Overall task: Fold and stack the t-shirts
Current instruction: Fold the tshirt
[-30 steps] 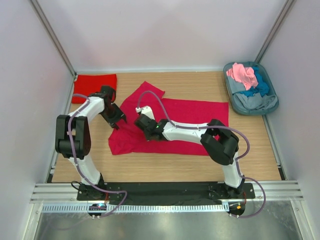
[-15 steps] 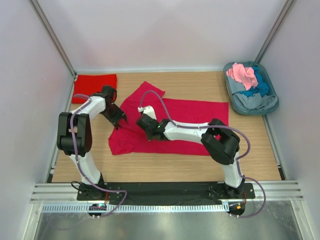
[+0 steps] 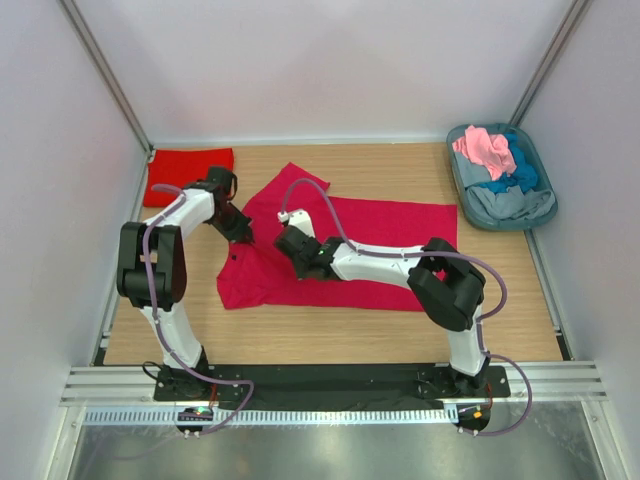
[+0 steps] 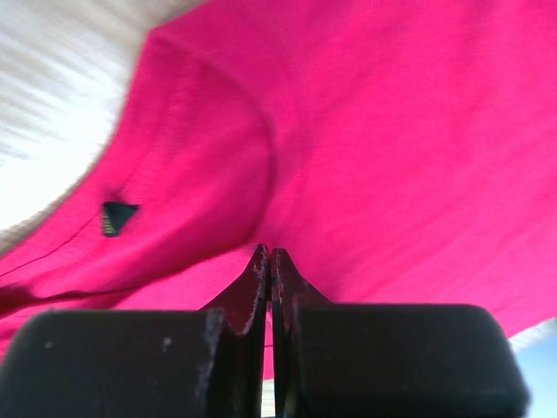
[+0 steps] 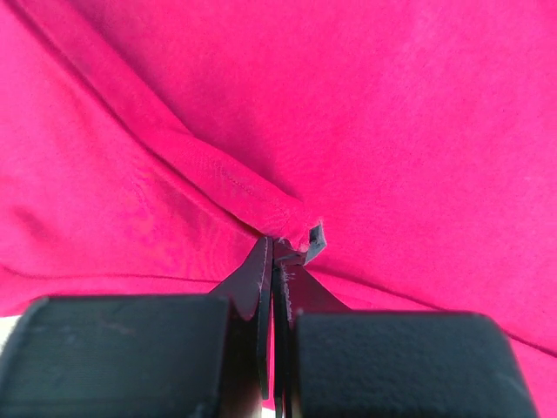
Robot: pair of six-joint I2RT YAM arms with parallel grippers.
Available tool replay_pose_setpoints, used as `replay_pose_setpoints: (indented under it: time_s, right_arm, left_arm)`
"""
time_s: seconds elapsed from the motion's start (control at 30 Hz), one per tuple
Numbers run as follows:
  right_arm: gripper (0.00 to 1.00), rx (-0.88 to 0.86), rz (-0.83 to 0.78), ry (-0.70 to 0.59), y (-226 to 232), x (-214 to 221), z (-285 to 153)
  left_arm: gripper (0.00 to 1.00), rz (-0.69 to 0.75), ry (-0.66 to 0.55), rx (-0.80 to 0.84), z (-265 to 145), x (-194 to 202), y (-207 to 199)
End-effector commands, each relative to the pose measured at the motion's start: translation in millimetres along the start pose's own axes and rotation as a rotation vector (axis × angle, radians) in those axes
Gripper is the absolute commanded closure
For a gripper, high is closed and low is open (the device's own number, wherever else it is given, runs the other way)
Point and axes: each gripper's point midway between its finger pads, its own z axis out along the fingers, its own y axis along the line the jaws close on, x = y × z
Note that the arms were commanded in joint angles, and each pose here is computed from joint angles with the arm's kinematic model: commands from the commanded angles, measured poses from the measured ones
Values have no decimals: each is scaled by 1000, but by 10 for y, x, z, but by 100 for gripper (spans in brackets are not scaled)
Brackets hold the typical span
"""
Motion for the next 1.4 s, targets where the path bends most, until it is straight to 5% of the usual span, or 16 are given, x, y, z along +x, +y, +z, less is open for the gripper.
replay_pose_setpoints:
  time_s: [0.0,0.33,1.37]
  right_arm:
    - [99,-11,70,-107,-16,-371,-244]
    - [99,13,109,-122,-113,-389,-318]
    - [98,151,244,-93,-570,-218,-212]
  left_arm:
    - [100,31,-63,69,-204,-141,-256]
    - [100,232,-118,93,-321,-109,-685]
    - [96,406,-89,205,-122,-108,-1140]
